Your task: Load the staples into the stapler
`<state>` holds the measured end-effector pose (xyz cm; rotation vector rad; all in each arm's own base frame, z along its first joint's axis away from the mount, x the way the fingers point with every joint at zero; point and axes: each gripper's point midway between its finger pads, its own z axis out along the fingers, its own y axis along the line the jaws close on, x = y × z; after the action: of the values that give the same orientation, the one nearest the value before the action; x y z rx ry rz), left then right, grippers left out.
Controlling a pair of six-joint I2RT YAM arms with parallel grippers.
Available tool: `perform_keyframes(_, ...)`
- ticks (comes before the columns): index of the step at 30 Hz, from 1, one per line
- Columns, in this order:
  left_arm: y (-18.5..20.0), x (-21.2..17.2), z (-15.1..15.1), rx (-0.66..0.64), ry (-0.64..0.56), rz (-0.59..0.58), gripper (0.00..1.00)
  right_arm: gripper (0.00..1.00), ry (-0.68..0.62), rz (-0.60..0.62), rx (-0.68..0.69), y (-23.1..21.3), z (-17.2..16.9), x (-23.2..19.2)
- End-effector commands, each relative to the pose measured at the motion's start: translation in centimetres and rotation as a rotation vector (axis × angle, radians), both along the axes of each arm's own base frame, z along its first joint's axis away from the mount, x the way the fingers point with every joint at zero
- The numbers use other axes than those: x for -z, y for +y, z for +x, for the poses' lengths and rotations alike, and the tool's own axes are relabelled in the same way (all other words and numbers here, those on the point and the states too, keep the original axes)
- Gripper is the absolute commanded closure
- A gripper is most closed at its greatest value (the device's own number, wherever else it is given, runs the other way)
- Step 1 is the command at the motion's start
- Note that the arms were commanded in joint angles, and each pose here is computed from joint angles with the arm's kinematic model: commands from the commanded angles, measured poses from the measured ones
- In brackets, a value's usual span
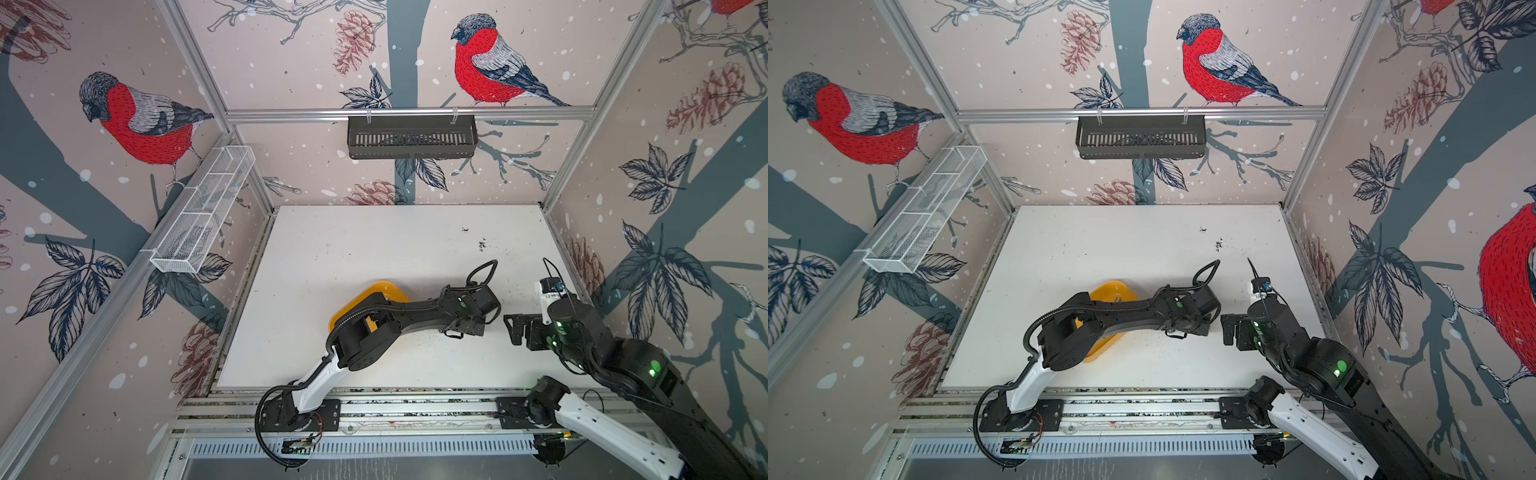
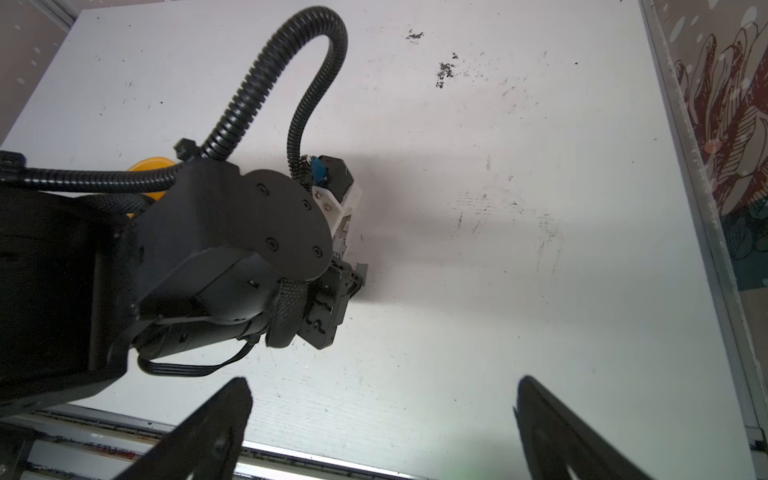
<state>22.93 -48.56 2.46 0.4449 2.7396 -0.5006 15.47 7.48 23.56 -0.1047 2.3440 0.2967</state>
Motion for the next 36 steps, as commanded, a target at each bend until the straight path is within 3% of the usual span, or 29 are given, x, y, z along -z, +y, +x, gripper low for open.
perform_keyframes(1, 0.5, 0.2, 0.3, -0.013, -0.001, 0.021, 0.82, 0.0, 0.006, 0.026, -0.048, 0.5, -0.7, -0.4)
perform_keyframes(7, 0.8, 0.6, 0.4, -0.017, 0.008, 0.033, 0.85, 0.0, 0.0, 0.054, -0.108, 1.1, -1.4, -0.8)
perform_keyframes(18, 1.0, 1.2, 0.3, 0.002, 0.019, 0.056, 0.89, 0.0, -0.005, 0.044, -0.101, 1.1, -1.2, -0.6)
perform_keyframes(30, 2.2, 2.3, 0.1, 0.024, 0.009, 0.155, 0.91, 0.0, -0.012, 0.042, -0.087, 0.8, -1.1, -0.7)
perform_keyframes(36, 2.2, 2.2, 0.1, 0.03, 0.0, 0.158, 0.99, 0.0, -0.017, 0.035, -0.077, 0.7, -0.9, -0.8)
